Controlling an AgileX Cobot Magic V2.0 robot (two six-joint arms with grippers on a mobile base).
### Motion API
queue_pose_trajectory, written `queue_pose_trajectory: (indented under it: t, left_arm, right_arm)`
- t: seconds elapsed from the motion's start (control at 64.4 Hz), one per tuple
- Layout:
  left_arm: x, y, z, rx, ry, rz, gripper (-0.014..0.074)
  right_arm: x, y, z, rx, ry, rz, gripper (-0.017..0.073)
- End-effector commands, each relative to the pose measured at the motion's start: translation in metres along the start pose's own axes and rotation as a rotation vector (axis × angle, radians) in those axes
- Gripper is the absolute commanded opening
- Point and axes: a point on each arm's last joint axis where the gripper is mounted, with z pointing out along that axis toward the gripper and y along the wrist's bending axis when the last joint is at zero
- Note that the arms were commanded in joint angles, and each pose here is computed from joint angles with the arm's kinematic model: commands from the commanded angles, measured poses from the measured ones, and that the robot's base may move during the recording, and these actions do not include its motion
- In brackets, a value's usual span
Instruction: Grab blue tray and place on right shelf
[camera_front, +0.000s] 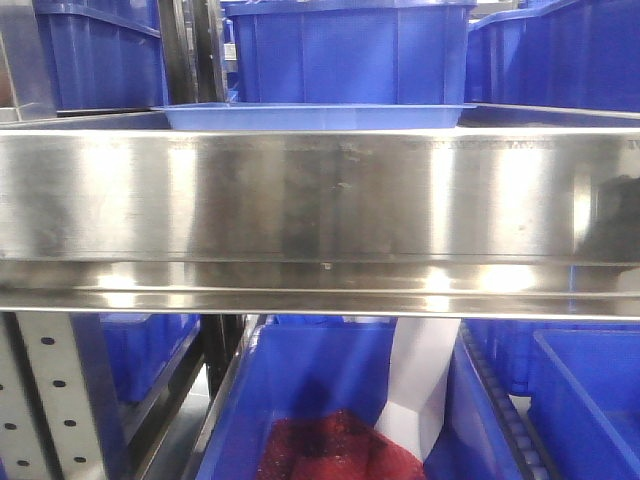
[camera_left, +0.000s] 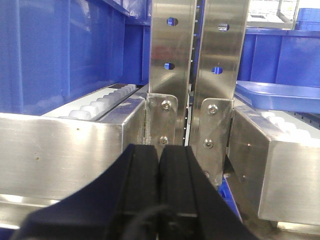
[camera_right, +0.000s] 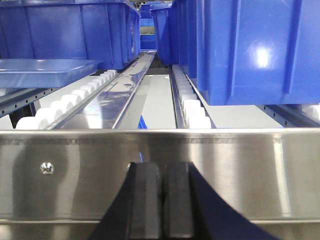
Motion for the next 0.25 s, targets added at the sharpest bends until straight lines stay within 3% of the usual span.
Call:
queue_pose_trajectory:
  t: [0.0,0.233]
  left_arm:
    - [0.0025,0.0013,-0.0004,-0.012,-0.061,-0.011,-0.0048]
    - [0.0025,0.0013,-0.0004,-0.012,-0.061,-0.011,-0.0048]
  right_arm:
    - [-0.0164,0.0006,-0.0032,0.002,-0.130,-0.011,0.0055]
    - [-0.0164,0.0006,-0.0032,0.002,-0.130,-0.011,0.0055]
